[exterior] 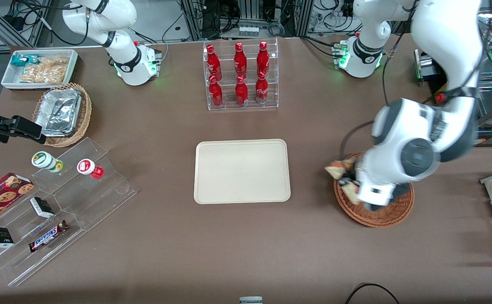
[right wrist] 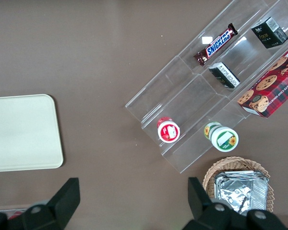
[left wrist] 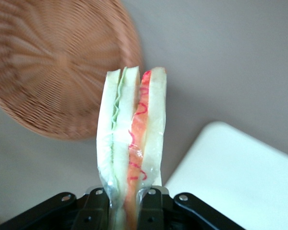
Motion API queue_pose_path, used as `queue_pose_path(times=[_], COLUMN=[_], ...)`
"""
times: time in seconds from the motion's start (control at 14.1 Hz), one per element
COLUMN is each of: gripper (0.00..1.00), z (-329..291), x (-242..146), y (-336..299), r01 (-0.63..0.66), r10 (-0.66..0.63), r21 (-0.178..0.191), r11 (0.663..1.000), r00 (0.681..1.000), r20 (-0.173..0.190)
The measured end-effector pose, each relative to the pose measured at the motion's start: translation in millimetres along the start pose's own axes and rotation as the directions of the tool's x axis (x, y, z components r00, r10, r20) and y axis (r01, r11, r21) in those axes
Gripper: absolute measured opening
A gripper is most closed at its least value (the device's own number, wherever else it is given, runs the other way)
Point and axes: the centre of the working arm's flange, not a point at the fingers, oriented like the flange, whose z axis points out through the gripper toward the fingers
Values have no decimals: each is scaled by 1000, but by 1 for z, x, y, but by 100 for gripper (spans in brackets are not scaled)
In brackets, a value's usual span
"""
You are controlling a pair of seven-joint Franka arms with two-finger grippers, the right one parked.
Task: Place sandwich from basket to tray
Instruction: 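Lift the grasped sandwich up out of the basket with the left gripper, then carry the sandwich over the cream tray with the left gripper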
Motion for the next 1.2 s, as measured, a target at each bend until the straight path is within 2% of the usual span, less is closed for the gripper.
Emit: queue_pose_path(times=[0.28, 0.35, 0.5, 0.92, 1.06, 1.2], gripper=[24, 24, 24, 24, 25, 27], z=[50, 65, 98, 183, 200, 212], x=[-95, -111, -135, -170, -172, -174], y=[109, 130, 164, 202, 207, 209], r01=[-193, -230, -287, -383, -398, -405], r10=[193, 230, 288, 387, 402, 409], r21=[28, 37, 31, 78, 76, 76], r11=[981, 973, 957, 920, 914, 911], r00=[981, 973, 958, 922, 914, 911], r20=[2, -4, -16, -35, -49, -47])
